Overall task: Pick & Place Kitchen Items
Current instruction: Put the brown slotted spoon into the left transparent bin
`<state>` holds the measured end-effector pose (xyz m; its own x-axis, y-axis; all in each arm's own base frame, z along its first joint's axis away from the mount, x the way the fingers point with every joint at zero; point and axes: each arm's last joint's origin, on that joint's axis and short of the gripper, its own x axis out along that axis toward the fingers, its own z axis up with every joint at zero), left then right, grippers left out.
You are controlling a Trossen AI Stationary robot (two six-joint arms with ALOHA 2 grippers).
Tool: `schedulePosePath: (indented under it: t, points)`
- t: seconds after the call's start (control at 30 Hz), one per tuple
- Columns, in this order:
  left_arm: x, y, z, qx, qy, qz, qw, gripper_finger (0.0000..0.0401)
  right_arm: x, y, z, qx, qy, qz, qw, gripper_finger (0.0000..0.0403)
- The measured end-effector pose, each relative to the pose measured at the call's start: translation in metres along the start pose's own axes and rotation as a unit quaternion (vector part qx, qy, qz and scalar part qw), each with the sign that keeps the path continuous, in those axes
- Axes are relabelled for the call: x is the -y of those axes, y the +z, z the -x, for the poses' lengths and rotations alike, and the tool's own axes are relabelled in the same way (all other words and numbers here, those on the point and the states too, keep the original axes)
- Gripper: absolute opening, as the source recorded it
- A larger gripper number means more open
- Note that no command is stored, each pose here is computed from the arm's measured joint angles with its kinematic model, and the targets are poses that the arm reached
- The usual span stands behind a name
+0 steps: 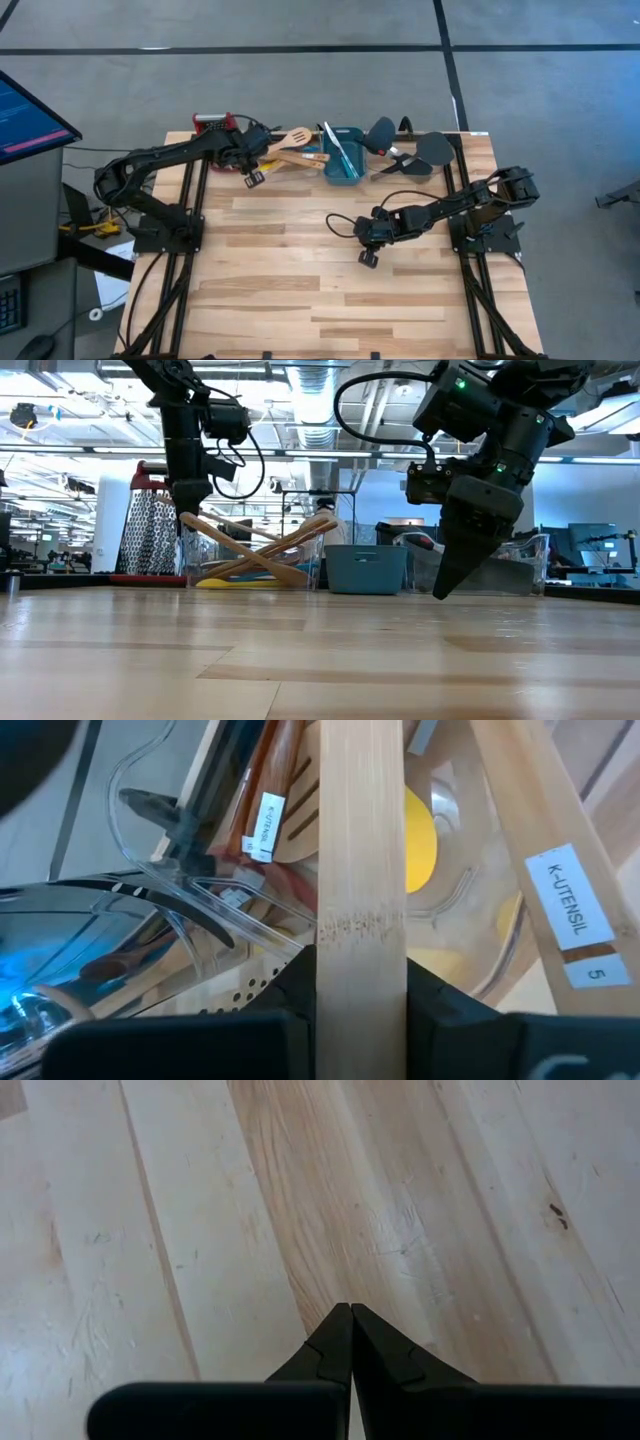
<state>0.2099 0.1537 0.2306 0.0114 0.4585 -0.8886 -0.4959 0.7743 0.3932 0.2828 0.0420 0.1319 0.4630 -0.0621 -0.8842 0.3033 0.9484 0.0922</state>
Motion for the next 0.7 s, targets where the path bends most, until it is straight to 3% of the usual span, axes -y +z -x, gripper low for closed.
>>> schedulePosePath:
  t: [0.7]
  points:
    - [0.0026,0.0005,0.0025,0.009,-0.002,0.000,1.000,0.0143,-0.0006,-0.0004,0.0001,-0.001,0.002,0.001,1.000,0.0000]
